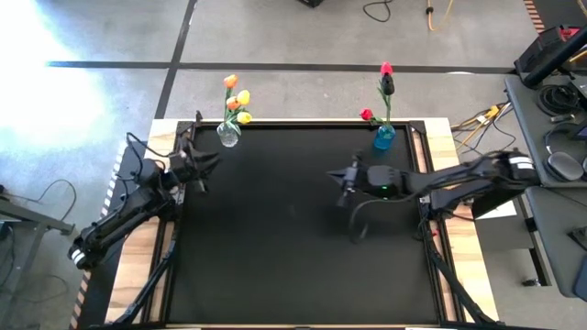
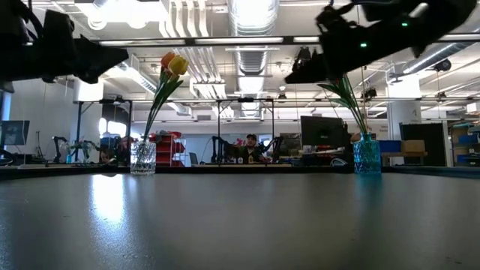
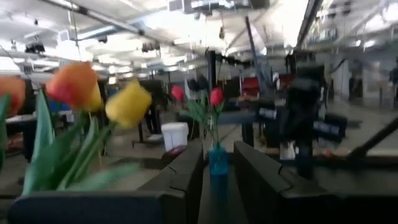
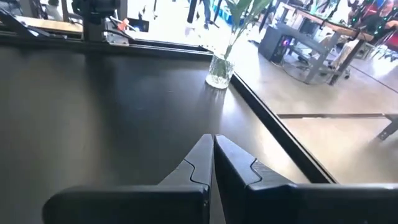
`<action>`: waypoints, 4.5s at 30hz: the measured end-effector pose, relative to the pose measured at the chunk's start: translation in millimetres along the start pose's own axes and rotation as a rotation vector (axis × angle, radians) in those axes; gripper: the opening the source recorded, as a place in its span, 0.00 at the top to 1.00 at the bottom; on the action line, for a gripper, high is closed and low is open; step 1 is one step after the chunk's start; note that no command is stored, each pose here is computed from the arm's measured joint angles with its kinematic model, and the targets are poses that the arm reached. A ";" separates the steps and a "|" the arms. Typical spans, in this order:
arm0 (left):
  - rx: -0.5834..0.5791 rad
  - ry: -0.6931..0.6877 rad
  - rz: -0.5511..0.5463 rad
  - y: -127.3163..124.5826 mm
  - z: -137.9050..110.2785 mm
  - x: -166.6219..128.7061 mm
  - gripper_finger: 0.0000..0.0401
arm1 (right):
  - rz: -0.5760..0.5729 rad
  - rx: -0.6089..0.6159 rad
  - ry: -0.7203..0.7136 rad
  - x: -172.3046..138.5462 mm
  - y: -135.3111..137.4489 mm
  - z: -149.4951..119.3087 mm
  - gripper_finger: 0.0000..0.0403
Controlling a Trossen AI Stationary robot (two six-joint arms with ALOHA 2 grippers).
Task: Sort flowers into vase by color
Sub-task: Return to Home Position
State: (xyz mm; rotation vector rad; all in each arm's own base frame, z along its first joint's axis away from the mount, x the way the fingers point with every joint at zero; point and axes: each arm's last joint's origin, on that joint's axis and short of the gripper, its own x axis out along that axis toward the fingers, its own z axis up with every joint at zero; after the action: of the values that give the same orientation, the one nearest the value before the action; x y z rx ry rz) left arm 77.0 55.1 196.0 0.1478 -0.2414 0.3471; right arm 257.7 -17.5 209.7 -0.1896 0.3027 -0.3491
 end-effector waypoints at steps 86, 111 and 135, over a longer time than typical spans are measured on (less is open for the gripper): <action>-0.114 0.259 -0.066 -2.9 -26.2 -0.9 1.00 | -0.080 0.361 -0.315 -137.2 -37.9 -87.2 0.98; -0.113 0.256 -0.066 -2.8 -25.4 -0.7 1.00 | 0.219 0.165 -0.176 -142.1 9.3 -91.8 0.98; -0.113 0.256 -0.066 -2.8 -25.3 -0.6 1.00 | 0.219 0.164 -0.175 -141.9 9.4 -91.5 0.98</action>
State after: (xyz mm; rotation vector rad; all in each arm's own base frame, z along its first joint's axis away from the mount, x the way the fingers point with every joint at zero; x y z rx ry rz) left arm 82.8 56.9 171.3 -0.0007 -0.0031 0.2823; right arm 104.0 30.8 158.4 -0.0245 0.1192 -0.1377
